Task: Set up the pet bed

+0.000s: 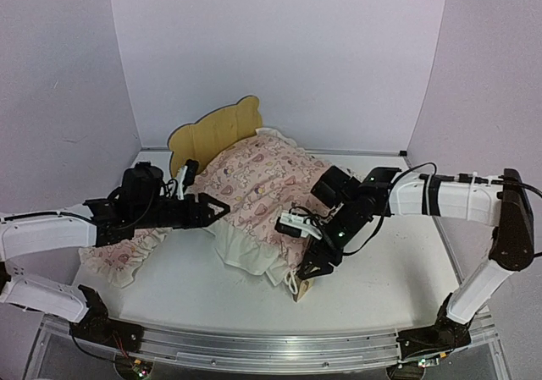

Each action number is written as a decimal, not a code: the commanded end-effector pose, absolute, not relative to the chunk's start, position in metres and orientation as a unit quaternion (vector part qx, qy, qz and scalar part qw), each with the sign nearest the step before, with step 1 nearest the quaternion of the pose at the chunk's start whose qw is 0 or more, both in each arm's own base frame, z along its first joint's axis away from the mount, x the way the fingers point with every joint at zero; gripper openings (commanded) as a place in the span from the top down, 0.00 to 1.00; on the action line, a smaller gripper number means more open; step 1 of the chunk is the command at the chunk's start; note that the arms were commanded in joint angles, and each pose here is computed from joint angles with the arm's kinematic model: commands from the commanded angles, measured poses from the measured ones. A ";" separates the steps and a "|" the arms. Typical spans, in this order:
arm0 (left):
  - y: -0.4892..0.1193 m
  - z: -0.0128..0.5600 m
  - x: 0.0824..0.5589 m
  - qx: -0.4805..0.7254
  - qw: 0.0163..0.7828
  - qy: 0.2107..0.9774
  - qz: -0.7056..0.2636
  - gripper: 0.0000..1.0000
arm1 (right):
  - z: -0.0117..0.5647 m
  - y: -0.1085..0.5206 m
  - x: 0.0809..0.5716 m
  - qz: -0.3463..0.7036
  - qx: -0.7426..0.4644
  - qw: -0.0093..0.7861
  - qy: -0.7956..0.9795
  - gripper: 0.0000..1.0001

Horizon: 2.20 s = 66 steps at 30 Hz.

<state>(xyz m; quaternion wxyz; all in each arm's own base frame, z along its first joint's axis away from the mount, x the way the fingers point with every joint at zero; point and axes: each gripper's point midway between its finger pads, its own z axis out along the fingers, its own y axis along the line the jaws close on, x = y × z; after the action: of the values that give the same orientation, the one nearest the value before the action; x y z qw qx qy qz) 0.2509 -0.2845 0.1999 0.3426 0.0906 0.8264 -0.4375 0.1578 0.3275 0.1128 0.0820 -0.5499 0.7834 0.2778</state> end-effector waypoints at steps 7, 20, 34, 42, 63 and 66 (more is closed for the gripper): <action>-0.374 0.242 0.186 0.279 0.419 0.731 -0.461 0.45 | 0.138 0.367 0.233 0.273 -0.394 0.230 0.847 0.46; -0.441 0.216 0.149 0.372 0.399 0.708 -0.448 0.36 | 0.156 0.344 0.314 0.262 -0.214 0.271 0.901 0.45; -0.478 0.169 0.182 0.402 0.402 0.753 -0.331 0.46 | 0.201 0.263 0.266 0.214 -0.264 0.290 0.895 0.39; -0.478 0.135 0.203 0.398 0.389 0.798 -0.230 0.55 | 0.202 0.262 0.256 0.227 -0.271 0.286 0.891 0.46; -0.443 0.165 0.233 0.389 0.460 0.791 -0.105 1.00 | 0.198 0.281 0.247 0.273 -0.326 0.283 0.860 0.55; -0.433 0.178 0.246 0.364 0.461 0.796 -0.144 1.00 | 0.199 0.301 0.241 0.324 -0.343 0.275 0.838 0.57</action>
<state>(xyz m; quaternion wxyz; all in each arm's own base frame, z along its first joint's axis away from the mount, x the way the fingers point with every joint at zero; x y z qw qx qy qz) 0.2218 -0.4464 0.1199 0.4181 0.4129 0.8033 -0.0975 0.2463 0.2706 0.1882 0.2660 -0.3050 0.8798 0.2493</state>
